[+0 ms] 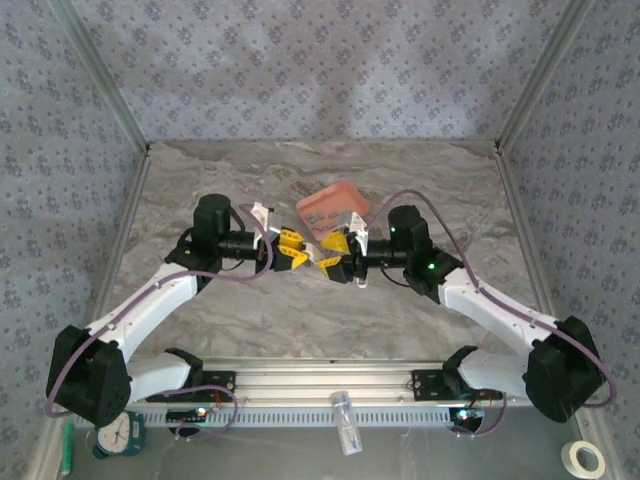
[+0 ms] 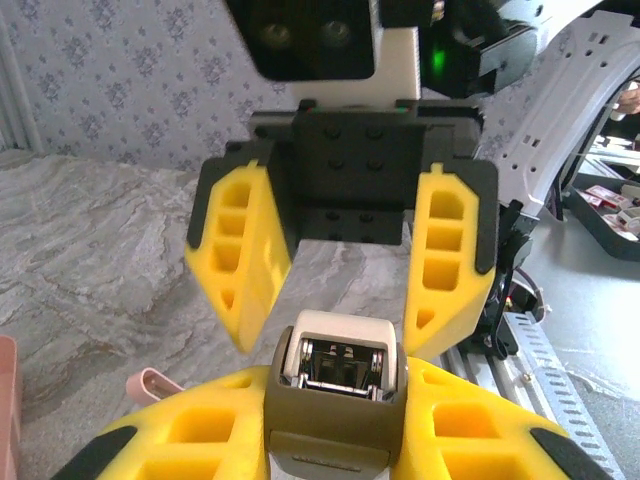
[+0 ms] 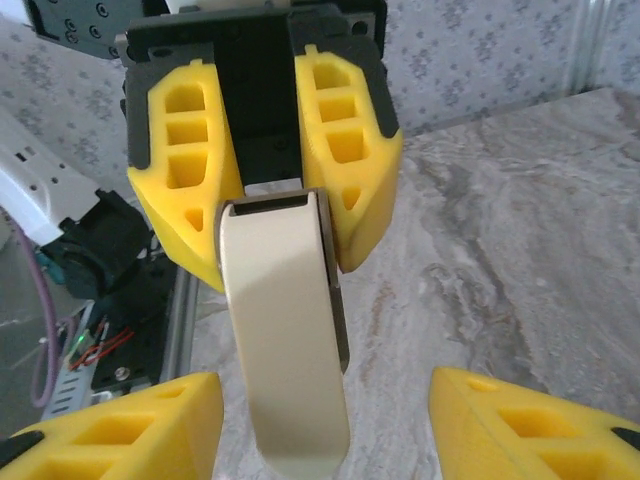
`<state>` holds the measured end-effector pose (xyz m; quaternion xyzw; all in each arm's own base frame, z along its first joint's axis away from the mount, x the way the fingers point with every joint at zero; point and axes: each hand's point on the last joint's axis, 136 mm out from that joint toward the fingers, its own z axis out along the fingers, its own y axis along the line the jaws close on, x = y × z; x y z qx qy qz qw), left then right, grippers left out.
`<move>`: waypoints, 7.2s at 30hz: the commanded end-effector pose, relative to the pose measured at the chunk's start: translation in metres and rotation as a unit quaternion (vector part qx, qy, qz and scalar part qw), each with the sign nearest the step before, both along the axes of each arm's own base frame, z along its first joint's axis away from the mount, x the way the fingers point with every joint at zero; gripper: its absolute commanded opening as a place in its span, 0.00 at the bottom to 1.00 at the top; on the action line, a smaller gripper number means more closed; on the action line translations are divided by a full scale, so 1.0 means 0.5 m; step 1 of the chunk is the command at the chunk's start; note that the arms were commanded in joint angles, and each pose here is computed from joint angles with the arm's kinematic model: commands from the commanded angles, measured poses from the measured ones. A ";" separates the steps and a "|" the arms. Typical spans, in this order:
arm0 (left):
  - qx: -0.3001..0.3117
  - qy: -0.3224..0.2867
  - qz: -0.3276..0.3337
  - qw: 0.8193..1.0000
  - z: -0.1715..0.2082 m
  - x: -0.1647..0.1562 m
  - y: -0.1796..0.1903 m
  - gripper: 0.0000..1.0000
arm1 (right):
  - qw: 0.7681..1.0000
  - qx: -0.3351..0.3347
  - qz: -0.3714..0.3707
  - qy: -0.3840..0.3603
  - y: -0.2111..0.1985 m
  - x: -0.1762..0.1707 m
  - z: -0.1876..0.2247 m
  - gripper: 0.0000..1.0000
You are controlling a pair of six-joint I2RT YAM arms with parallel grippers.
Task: Load the staples into the stapler
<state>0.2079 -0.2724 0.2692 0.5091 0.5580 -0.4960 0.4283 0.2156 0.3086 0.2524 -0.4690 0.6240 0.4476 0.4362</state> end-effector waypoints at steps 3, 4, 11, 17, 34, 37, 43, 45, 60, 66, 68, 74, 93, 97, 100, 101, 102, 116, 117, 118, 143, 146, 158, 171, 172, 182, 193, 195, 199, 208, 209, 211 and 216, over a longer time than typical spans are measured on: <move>-0.014 -0.009 -0.026 1.000 0.035 -0.008 -0.010 0.00 | 0.998 0.018 0.053 -0.007 0.027 -0.014 0.030 0.51; -0.014 -0.008 -0.026 1.000 0.035 -0.008 -0.011 0.00 | 0.998 0.019 0.054 -0.008 0.029 -0.014 0.030 0.46; 0.000 -0.007 0.012 1.000 0.028 0.010 -0.007 0.16 | 0.999 0.020 0.041 -0.004 0.015 -0.012 0.030 0.21; 0.039 -0.052 0.148 0.987 -0.011 0.076 0.009 0.63 | 0.992 0.032 -0.072 0.099 -0.013 0.048 0.007 0.20; 0.058 -0.040 0.213 0.974 -0.112 0.098 -0.023 0.70 | 0.912 0.050 -0.113 0.391 -0.009 0.077 -0.024 0.00; 0.048 -0.040 0.203 0.977 -0.106 0.094 -0.031 0.70 | 0.910 0.052 -0.112 0.395 -0.007 0.079 -0.022 0.00; 0.047 -0.046 0.209 0.976 -0.099 0.099 -0.032 0.69 | 0.908 0.058 -0.099 0.403 0.003 0.078 -0.020 0.00; 0.062 -0.051 0.229 0.970 -0.106 0.111 -0.022 0.66 | 0.907 0.057 -0.097 0.406 0.003 0.076 -0.023 0.00; 0.098 -0.083 0.327 0.936 -0.097 0.172 0.082 0.60 | 0.894 0.024 -0.081 0.440 -0.012 0.034 -0.060 0.00; 0.114 -0.099 0.345 0.926 -0.084 0.207 0.104 0.62 | 0.886 -0.011 -0.076 0.458 -0.013 0.006 -0.087 0.00; 0.117 -0.098 0.354 0.923 -0.082 0.220 0.107 0.63 | 0.883 -0.024 -0.076 0.463 -0.014 -0.003 -0.095 0.00; 0.117 -0.090 0.345 0.927 -0.078 0.228 0.097 0.67 | 0.870 -0.048 -0.130 0.473 -0.031 0.010 -0.129 0.00; 0.161 -0.088 0.155 0.971 -0.140 0.101 0.020 0.73 | 0.866 -0.044 -0.120 0.483 -0.020 0.020 -0.126 0.00; 0.163 -0.093 0.136 0.973 -0.141 0.104 -0.004 0.73 | 0.870 -0.057 -0.104 0.479 -0.011 0.000 -0.125 0.00; 0.167 -0.100 0.119 0.974 -0.144 0.101 -0.021 0.70 | 0.871 -0.062 -0.100 0.477 -0.010 -0.008 -0.127 0.00; 0.169 -0.102 0.115 0.974 -0.146 0.100 -0.025 0.68 | 0.872 -0.062 -0.097 0.476 -0.009 -0.010 -0.125 0.00; 0.171 -0.103 0.108 0.974 -0.148 0.097 -0.029 0.66 | 0.872 -0.062 -0.096 0.475 -0.008 -0.012 -0.125 0.00; 0.192 -0.089 0.089 0.973 -0.154 0.081 -0.037 0.31 | 0.879 -0.057 -0.098 0.464 -0.012 -0.012 -0.108 0.16; 0.193 -0.079 0.097 0.973 -0.153 0.085 -0.037 0.29 | 0.880 -0.055 -0.112 0.458 -0.017 -0.006 -0.106 0.23; 0.192 -0.065 0.109 0.973 -0.152 0.089 -0.036 0.28 | 0.883 -0.052 -0.129 0.448 -0.023 0.003 -0.102 0.30; 0.043 0.223 0.295 0.928 -0.153 0.158 -0.029 0.24 | 0.877 0.131 -0.372 0.274 -0.106 0.110 -0.005 0.62; 0.045 0.226 0.302 0.925 -0.155 0.162 -0.026 0.24 | 0.883 0.142 -0.353 0.276 -0.082 0.117 0.010 0.62; 0.050 0.227 0.304 0.924 -0.160 0.160 -0.024 0.24 | 0.858 0.184 -0.365 0.310 -0.042 0.176 0.012 0.62; 0.045 0.222 0.300 0.927 -0.150 0.164 -0.029 0.23 | 0.835 0.168 -0.409 0.328 -0.024 0.211 -0.027 0.44; 0.044 0.223 0.298 0.927 -0.149 0.164 -0.030 0.23 | 0.833 0.166 -0.413 0.329 -0.025 0.211 -0.032 0.40; 0.044 0.220 0.298 0.928 -0.143 0.163 -0.029 0.44 | 0.827 0.113 -0.462 0.299 -0.080 0.209 -0.053 0.11; 0.070 0.226 0.333 0.913 -0.170 0.185 -0.017 0.76 | 0.819 -0.108 -0.488 0.282 -0.236 0.164 -0.114 0.07; 0.082 0.227 0.341 0.908 -0.184 0.189 -0.013 0.76 | 0.813 -0.151 -0.483 0.288 -0.265 0.163 -0.131 0.07; 0.097 0.231 0.343 0.905 -0.196 0.194 -0.014 0.76 | 0.796 -0.218 -0.469 0.316 -0.301 0.165 -0.168 0.07; 0.122 0.240 0.362 0.893 -0.220 0.214 -0.011 0.76 | 0.745 -0.335 -0.449 0.361 -0.334 0.213 -0.258 0.08; 0.125 0.240 0.363 0.892 -0.222 0.216 -0.011 0.76 | 0.741 -0.341 -0.450 0.364 -0.338 0.217 -0.265 0.08; 0.132 0.239 0.367 0.889 -0.229 0.220 -0.009 0.76 | 0.731 -0.356 -0.451 0.367 -0.350 0.226 -0.282 0.08; 0.145 0.251 0.379 0.879 -0.244 0.239 -0.007 0.76 | 0.710 -0.386 -0.452 0.378 -0.379 0.246 -0.312 0.08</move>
